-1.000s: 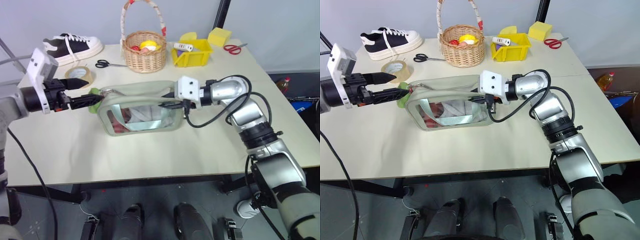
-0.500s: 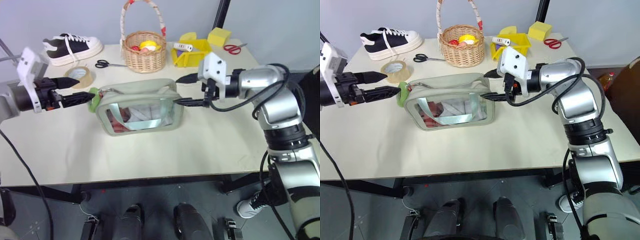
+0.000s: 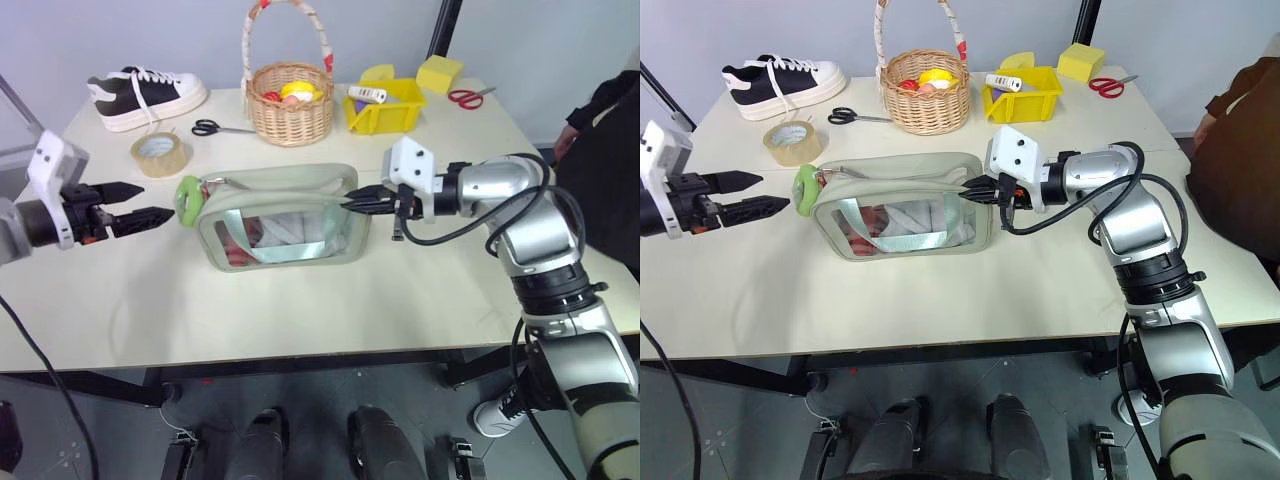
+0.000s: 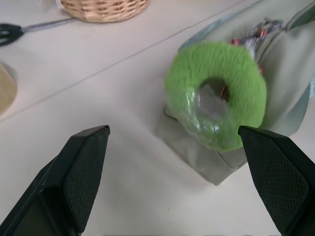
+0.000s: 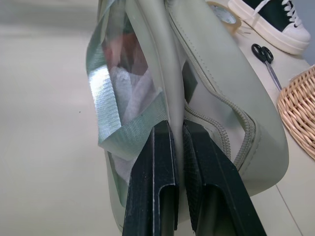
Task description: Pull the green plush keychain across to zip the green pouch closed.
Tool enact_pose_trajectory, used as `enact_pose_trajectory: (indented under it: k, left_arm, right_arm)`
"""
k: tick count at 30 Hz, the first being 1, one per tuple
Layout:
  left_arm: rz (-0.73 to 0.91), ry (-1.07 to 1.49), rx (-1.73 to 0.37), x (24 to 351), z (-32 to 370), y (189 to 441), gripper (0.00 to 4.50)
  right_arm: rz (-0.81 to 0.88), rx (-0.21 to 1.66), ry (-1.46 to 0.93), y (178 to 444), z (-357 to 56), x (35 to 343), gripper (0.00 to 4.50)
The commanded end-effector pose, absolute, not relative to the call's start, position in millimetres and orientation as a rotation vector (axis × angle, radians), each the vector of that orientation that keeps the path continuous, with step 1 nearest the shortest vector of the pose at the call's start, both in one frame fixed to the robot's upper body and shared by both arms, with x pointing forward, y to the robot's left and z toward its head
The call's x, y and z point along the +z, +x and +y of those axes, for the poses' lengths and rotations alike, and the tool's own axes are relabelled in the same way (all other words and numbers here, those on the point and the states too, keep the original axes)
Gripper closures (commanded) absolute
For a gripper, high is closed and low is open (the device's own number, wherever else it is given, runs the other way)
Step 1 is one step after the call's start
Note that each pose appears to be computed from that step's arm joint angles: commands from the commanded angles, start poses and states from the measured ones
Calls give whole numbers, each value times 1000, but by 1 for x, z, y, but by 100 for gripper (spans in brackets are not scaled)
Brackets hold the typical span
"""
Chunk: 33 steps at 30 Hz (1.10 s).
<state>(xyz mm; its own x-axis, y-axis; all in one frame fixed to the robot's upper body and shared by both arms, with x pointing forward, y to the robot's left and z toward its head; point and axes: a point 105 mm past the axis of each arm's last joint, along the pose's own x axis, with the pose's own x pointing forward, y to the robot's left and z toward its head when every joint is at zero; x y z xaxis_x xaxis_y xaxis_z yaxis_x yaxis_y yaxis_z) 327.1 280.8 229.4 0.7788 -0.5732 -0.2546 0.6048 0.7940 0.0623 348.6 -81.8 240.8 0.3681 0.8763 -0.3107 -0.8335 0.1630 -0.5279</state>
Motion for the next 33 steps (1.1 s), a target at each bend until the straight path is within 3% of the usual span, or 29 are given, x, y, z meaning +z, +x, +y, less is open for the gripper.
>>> enact_pose_trajectory:
  k: [1,6,8,10,16,20,25,27,33]
  left_arm:
    - [132,149,-583,244,282,339,0]
    - [104,131,-604,242,269,352,0]
    - [102,126,-627,243,264,352,54]
    - [107,130,-656,243,261,350,130]
    - [112,151,-688,244,260,348,445]
    - [23,153,-679,275,256,353,445]
    - [-36,195,-925,318,205,335,445]
    - [-17,215,-988,318,191,330,445]
    - [93,404,-1019,272,165,343,445]
  right_arm:
    - [-114,1253,-736,339,-76,248,446]
    - [-98,1246,-750,340,-79,243,446]
    - [-101,1243,-747,340,-78,244,450]
    - [-103,1236,-744,340,-79,245,450]
    - [-104,1212,-743,345,-80,246,450]
    - [-110,1200,-737,346,-80,246,450]
    - [-117,1179,-744,351,-80,247,450]
    - [-122,1176,-740,351,-79,248,450]
    - [-127,1164,-730,349,-78,246,450]
